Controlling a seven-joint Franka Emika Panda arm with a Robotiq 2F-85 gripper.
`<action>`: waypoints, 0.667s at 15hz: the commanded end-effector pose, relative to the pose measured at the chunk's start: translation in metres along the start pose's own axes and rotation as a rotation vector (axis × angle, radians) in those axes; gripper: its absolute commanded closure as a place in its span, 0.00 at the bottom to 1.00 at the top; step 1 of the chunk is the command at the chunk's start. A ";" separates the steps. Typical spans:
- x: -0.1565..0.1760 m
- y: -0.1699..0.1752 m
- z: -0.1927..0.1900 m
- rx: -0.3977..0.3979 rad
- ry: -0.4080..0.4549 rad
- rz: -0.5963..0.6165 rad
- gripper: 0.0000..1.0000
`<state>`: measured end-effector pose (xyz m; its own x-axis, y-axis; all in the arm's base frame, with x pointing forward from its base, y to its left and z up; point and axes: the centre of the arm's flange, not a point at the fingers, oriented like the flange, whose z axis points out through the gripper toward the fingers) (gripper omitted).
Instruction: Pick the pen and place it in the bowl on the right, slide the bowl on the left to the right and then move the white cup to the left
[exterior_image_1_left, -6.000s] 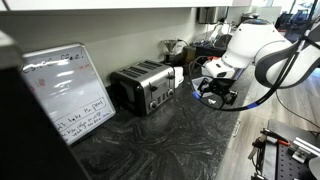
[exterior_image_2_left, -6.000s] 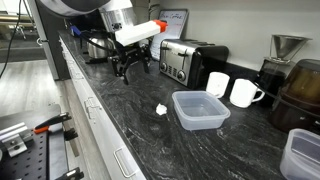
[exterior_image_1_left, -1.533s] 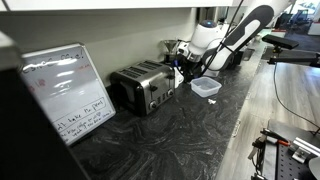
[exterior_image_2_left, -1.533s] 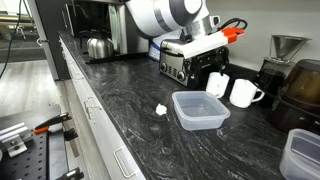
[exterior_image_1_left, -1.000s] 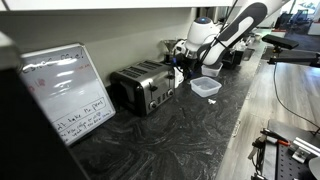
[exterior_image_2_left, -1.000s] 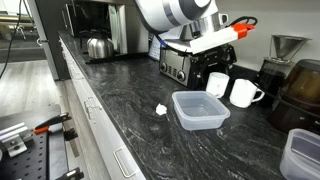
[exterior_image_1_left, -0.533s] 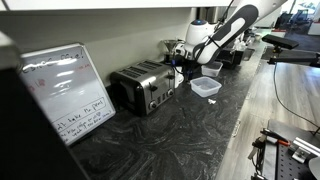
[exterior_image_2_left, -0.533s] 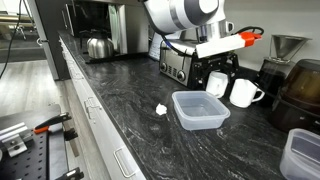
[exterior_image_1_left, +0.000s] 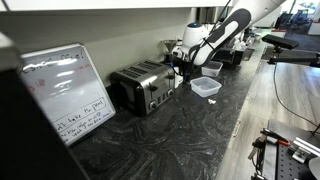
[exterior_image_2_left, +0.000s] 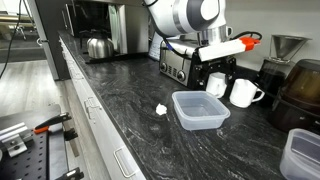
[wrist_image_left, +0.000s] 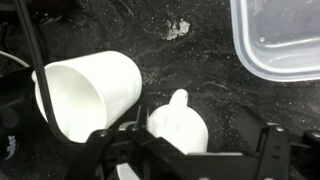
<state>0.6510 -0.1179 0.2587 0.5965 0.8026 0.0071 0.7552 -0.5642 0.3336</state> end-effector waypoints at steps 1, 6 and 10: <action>0.003 0.014 0.006 0.015 0.005 -0.009 0.40; -0.001 0.018 0.008 0.012 0.005 0.001 0.74; -0.004 0.016 0.004 0.002 0.006 0.007 0.99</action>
<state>0.6579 -0.1244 0.2602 0.6035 0.7972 0.0136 0.7459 -0.5705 0.3436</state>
